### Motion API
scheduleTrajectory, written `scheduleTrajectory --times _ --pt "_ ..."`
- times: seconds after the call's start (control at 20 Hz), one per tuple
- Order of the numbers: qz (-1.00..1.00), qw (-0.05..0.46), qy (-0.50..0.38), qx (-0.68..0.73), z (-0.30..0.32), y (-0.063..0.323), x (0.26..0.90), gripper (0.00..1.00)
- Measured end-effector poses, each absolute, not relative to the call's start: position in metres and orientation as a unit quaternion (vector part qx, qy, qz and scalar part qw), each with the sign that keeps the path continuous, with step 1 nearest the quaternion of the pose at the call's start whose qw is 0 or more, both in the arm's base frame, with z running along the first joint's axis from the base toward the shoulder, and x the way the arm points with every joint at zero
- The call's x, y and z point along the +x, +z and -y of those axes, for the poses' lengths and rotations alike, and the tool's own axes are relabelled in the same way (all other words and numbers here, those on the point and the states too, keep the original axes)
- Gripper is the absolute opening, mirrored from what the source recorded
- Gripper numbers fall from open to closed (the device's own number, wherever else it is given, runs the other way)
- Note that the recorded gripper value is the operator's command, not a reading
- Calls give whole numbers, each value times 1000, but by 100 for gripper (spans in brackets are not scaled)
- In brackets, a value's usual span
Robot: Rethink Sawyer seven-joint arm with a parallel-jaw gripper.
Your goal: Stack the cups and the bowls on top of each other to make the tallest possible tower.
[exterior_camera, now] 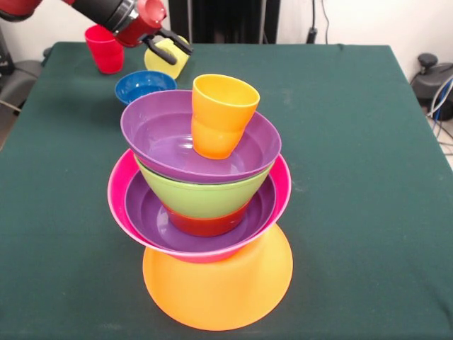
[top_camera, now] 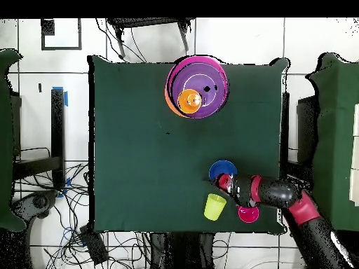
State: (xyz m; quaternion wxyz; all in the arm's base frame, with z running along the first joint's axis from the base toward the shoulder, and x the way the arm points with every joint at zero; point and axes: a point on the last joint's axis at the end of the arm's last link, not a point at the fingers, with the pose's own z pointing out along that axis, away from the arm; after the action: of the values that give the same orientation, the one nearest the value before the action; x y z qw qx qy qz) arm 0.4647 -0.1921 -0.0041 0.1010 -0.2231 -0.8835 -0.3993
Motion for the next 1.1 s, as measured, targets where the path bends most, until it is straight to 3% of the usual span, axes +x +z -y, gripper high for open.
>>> scheduleTrajectory --times 1.1 --pt "882 103 -401 -224 202 -15 447 100"
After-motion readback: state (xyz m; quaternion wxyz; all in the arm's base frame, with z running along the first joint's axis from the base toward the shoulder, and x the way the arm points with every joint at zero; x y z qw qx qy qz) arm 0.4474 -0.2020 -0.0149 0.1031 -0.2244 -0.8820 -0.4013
